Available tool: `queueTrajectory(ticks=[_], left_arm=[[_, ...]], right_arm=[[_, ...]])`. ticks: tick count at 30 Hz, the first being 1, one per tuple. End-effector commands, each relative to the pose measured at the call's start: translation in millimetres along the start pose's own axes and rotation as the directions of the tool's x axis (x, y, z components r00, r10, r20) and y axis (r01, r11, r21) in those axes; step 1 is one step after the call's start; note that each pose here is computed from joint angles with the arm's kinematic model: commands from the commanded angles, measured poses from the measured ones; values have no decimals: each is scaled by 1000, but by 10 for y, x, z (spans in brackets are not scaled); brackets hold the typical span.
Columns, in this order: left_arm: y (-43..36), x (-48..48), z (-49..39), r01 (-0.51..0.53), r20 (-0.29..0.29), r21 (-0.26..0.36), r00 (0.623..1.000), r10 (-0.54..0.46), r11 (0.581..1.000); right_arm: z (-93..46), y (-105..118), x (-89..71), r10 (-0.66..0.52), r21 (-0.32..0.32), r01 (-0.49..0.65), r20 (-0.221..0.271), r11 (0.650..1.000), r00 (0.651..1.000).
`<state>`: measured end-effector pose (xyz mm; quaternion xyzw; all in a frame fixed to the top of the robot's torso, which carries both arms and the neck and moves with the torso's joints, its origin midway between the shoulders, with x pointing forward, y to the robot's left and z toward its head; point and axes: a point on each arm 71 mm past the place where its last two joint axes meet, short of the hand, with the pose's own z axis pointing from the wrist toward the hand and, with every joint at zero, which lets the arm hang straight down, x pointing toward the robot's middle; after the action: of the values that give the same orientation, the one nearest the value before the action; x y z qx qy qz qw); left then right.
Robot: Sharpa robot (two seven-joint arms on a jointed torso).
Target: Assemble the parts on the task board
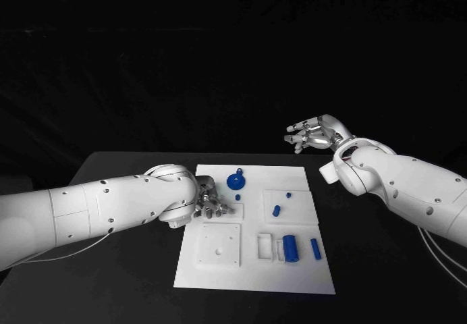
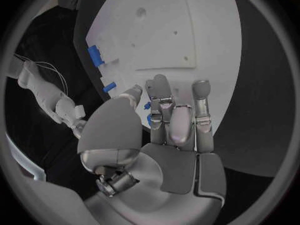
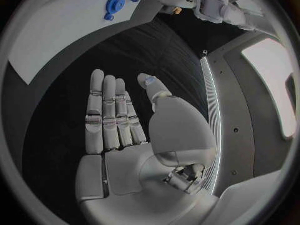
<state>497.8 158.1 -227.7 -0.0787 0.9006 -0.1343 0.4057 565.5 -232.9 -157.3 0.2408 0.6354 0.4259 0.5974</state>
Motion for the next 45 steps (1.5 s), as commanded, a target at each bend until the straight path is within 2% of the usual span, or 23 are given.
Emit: queueTrajectory(ticks=[1,15,19,27,31,36,45], left_arm=[[-9,-19,-15,17,11,16,1000,-17,1000],[-17,-211,-87,91,16,33,996,-91,995],[11,-346,-80,135,35,32,990,-136,990],[134,-770,-40,205,81,7,975,-205,979],[199,-909,-3,208,87,-14,975,-206,978],[254,-1021,41,198,90,-33,977,-195,980],[283,-1112,114,166,98,-56,982,-160,985]], right_arm=[[0,2,18,-6,-5,6,-13,1000,1000],[-3,-26,17,-9,1,9,-13,1000,1000],[-4,-28,14,-9,1,9,-12,1000,1000],[-5,-34,9,-10,1,10,-13,1000,1000],[-7,-36,4,-10,2,10,-12,1000,1000],[-11,-41,-6,-11,2,11,-12,1000,1000],[-20,-40,-16,-13,1,13,-10,1000,1000]])
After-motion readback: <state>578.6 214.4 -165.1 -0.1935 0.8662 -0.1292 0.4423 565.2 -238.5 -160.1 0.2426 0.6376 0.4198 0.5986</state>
